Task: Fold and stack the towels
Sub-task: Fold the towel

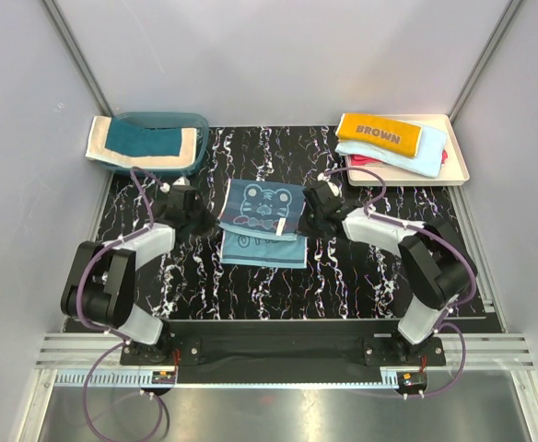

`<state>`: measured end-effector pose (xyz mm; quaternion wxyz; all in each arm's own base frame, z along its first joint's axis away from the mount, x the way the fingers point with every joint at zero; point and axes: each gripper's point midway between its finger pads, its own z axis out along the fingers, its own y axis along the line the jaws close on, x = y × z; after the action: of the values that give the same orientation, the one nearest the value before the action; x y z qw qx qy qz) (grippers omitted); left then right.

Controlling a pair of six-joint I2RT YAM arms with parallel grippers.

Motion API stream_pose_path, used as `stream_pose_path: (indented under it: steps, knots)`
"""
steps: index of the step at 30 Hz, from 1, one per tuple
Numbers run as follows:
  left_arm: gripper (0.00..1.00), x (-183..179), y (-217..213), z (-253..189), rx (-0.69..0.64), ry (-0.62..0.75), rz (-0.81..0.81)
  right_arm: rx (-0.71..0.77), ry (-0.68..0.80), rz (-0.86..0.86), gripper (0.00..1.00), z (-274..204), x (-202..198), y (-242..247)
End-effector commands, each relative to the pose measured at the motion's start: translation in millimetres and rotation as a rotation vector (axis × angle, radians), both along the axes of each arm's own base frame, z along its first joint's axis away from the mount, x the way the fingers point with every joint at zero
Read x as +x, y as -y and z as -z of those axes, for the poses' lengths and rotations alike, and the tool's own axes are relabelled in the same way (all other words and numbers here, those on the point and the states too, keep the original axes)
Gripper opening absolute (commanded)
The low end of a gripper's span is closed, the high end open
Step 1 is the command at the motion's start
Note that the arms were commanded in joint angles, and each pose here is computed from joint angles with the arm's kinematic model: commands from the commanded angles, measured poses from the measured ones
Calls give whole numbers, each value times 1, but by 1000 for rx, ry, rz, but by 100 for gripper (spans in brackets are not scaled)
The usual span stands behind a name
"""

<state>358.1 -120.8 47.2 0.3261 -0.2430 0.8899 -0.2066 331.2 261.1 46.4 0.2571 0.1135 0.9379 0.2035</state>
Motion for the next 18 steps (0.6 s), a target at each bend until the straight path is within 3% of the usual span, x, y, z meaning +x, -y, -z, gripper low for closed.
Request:
stream_pose_path:
  steps: [1,11,18]
  knots:
    - [0,18,7,-50,-29,132,29,4,106,4,0,-43,12,-2]
    - [0,1,23,-80,-78,192,87,3,126,13,0,-57,2,10]
    - [0,-20,25,-67,-75,159,105,1,121,14,0,-51,-13,20]
